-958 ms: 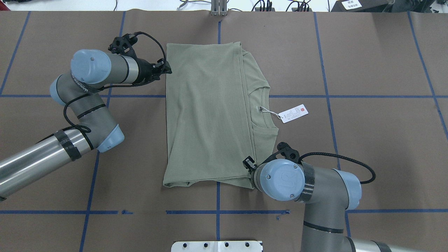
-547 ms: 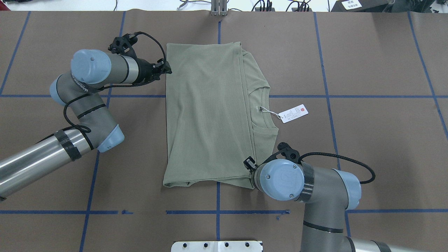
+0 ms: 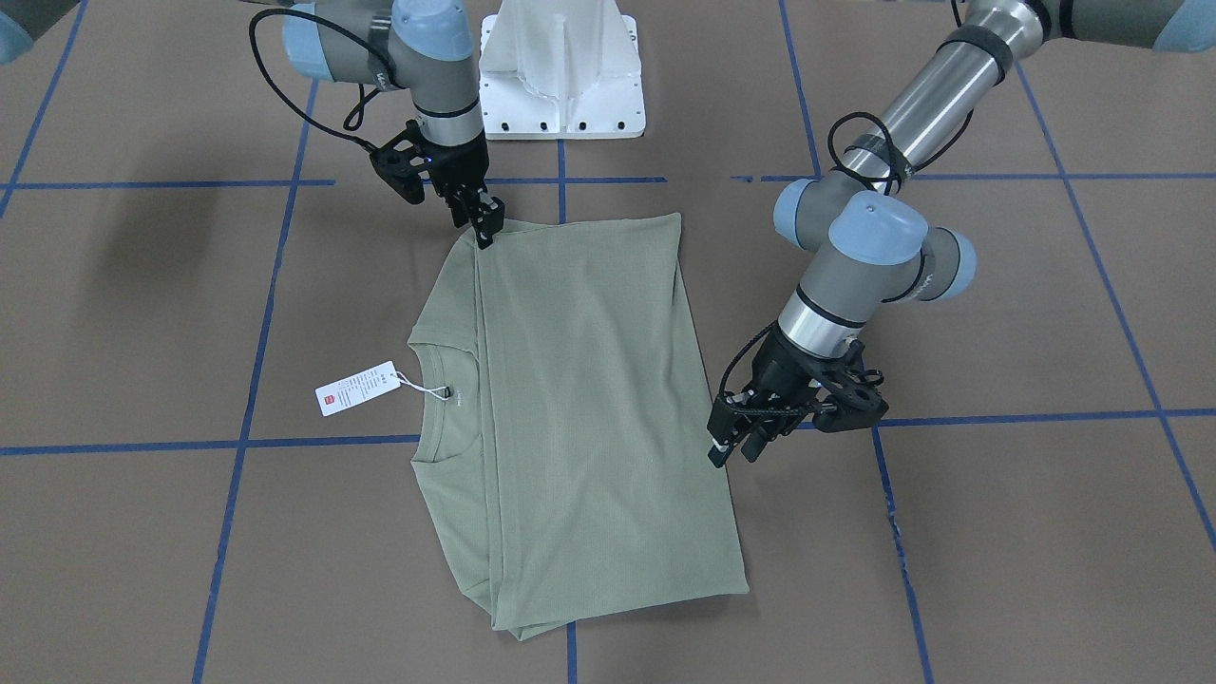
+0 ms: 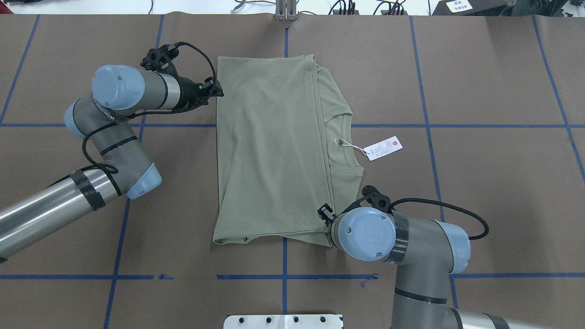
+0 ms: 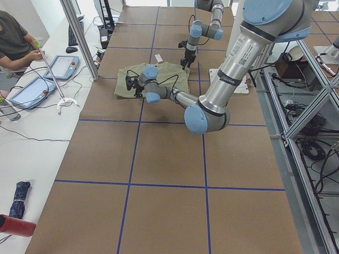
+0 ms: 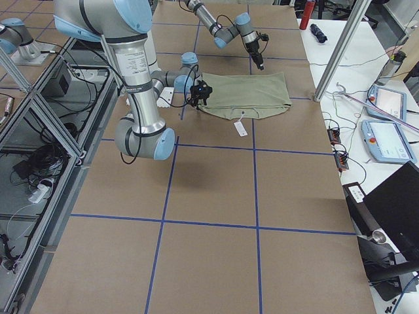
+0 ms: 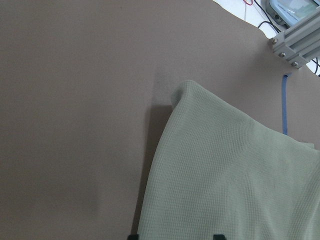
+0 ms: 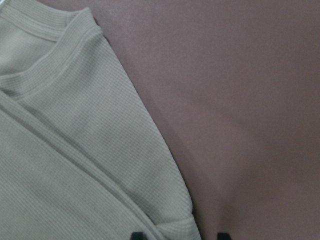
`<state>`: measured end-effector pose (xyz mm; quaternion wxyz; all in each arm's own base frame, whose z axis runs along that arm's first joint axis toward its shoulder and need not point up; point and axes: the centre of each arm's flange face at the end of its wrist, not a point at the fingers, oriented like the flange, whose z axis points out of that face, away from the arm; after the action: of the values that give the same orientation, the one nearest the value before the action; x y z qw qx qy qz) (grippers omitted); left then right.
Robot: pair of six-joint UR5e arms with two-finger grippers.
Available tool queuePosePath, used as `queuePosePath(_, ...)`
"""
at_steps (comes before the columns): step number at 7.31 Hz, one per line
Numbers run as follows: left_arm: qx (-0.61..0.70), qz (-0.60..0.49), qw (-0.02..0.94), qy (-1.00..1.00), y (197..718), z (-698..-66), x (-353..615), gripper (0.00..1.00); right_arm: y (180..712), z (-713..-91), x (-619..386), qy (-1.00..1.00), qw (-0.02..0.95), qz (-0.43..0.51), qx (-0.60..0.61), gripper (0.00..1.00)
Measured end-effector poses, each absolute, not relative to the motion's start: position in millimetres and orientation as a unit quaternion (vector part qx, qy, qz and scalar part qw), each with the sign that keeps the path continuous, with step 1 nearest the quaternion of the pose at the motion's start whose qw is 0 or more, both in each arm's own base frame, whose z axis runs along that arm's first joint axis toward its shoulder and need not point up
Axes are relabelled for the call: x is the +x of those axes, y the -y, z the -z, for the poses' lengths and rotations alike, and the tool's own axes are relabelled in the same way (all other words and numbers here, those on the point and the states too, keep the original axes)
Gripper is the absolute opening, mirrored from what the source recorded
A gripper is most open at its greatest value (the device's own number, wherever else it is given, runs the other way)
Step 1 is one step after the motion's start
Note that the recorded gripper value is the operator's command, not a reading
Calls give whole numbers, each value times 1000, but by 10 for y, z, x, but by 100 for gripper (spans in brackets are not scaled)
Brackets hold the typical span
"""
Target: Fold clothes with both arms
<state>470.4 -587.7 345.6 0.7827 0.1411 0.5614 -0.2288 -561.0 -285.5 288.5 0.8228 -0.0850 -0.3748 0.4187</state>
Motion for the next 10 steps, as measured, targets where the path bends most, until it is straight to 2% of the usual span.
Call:
queuePosePath(7,131,241,778,-565,5810,-3493,4675,58,2980,-2740,-5566,388,814,-425,-84,0)
queuePosePath(10,79,263,765,-583,5249,-3233,4748,58,2967,-2698,-5478,391,812,-425,-86,0)
